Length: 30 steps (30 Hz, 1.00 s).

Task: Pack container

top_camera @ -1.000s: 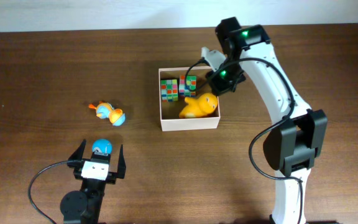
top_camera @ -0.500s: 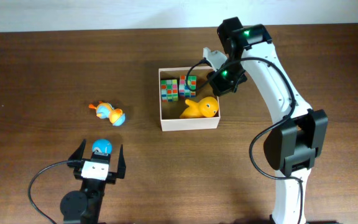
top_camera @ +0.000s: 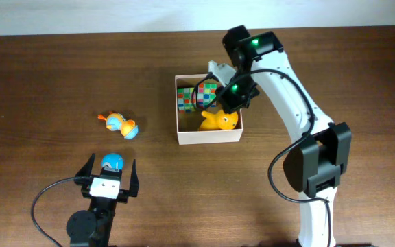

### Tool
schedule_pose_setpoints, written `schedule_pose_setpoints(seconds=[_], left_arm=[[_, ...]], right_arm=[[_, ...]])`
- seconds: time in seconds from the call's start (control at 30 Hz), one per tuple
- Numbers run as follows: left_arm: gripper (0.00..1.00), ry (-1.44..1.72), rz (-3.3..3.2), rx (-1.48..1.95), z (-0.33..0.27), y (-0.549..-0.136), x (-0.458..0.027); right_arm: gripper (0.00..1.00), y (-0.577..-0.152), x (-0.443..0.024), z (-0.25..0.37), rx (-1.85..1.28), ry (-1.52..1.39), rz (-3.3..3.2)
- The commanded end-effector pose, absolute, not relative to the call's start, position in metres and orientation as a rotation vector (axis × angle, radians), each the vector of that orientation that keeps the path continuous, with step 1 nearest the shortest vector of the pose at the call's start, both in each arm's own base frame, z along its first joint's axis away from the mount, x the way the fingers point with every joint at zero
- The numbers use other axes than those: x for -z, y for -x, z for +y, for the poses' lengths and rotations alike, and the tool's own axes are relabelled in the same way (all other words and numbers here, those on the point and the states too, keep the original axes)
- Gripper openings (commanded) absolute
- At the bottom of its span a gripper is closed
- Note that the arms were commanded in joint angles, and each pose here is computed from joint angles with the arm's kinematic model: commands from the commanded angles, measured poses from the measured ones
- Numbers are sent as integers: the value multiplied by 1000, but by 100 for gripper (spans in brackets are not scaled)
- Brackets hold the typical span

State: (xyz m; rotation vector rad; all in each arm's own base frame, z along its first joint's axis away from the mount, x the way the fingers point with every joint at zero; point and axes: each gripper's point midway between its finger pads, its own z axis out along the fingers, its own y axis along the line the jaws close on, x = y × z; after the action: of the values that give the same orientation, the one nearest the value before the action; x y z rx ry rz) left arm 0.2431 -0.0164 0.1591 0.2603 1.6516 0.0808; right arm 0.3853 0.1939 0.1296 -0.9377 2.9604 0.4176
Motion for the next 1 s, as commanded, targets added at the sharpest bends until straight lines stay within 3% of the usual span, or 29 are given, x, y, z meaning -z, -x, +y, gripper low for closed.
schedule_pose_setpoints(seconds=[0.0,0.97], left_arm=[[99,-259,1648,-101,-14,-243,-158],[99,-259,1648,-101,-14,-243,-158]], right_arm=[[4,-379,-118,197,-440,926,3010],[4,-377,-83,186,-351,938,3047]])
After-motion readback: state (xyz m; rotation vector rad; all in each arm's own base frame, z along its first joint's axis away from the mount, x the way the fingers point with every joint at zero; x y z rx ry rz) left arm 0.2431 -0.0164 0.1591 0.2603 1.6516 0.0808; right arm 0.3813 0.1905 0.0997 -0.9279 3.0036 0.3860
